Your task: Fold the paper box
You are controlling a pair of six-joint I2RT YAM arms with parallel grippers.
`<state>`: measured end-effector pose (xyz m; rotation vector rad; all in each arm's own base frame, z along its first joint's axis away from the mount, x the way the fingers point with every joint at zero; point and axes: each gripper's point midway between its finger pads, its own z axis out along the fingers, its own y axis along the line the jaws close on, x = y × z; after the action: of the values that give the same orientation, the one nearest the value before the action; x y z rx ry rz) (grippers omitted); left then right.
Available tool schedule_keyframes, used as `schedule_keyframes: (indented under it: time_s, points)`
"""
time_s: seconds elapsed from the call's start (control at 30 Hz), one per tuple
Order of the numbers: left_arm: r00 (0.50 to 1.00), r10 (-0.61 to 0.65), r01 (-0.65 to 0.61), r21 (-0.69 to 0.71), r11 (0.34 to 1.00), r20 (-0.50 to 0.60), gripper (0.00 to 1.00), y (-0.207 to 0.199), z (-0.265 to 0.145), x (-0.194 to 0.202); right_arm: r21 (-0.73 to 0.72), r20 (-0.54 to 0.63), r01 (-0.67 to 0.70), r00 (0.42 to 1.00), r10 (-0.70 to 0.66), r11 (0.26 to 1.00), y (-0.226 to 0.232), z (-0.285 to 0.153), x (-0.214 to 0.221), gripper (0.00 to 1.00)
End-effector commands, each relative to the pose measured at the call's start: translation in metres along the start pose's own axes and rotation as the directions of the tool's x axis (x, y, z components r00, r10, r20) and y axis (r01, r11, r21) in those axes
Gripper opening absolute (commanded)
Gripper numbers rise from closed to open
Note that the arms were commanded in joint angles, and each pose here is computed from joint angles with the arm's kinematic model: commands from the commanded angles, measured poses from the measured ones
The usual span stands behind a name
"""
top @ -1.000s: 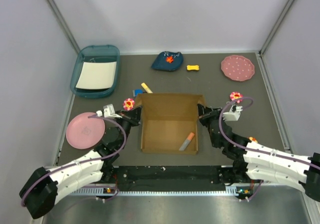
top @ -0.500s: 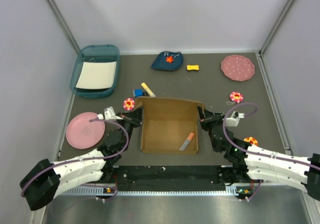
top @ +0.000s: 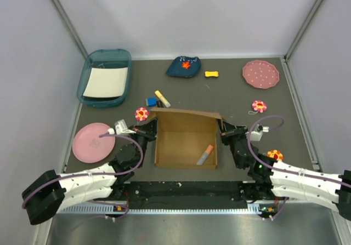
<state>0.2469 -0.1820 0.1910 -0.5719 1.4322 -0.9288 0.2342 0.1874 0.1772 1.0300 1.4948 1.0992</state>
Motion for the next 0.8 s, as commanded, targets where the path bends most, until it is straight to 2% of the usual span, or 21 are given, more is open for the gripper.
schedule_keyframes:
  time_s: [0.0,0.03,0.2,0.37,0.53,0.6,0.63,0.77]
  points:
    - [0.858,0.273,-0.330,-0.059,0.942,-0.435,0.00,0.113,-0.067,0.094,0.367,-0.429,0.631,0.767,-0.478,0.684,-0.219,-0.065,0.005,0.00]
    - [0.867,0.266,-0.316,-0.051,0.948,-0.421,0.00,0.107,-0.063,0.094,0.369,-0.430,0.634,0.764,-0.480,0.679,-0.222,-0.065,0.006,0.00]
    - [0.834,0.256,-0.314,-0.038,0.949,-0.489,0.00,0.113,-0.070,0.113,0.391,-0.485,0.665,0.736,-0.472,0.636,-0.233,-0.070,0.015,0.00]
    - [0.825,0.250,-0.317,-0.048,0.947,-0.507,0.00,0.123,-0.082,0.115,0.388,-0.482,0.674,0.730,-0.484,0.629,-0.234,-0.078,0.015,0.00]
    - [0.845,0.262,-0.313,-0.034,0.949,-0.467,0.00,0.113,-0.078,0.106,0.358,-0.455,0.660,0.741,-0.494,0.661,-0.220,-0.075,0.014,0.00]
    - [0.839,0.277,-0.332,-0.036,0.943,-0.468,0.00,0.115,-0.079,0.104,0.344,-0.456,0.677,0.726,-0.515,0.650,-0.215,-0.075,0.012,0.00]
    - [0.856,0.267,-0.307,-0.021,0.951,-0.443,0.00,0.104,-0.075,0.099,0.336,-0.454,0.688,0.717,-0.529,0.644,-0.213,-0.075,0.010,0.00]
    - [0.864,0.272,-0.307,-0.016,0.951,-0.423,0.00,0.099,-0.075,0.089,0.286,-0.457,0.707,0.694,-0.556,0.647,-0.197,-0.076,0.010,0.08]
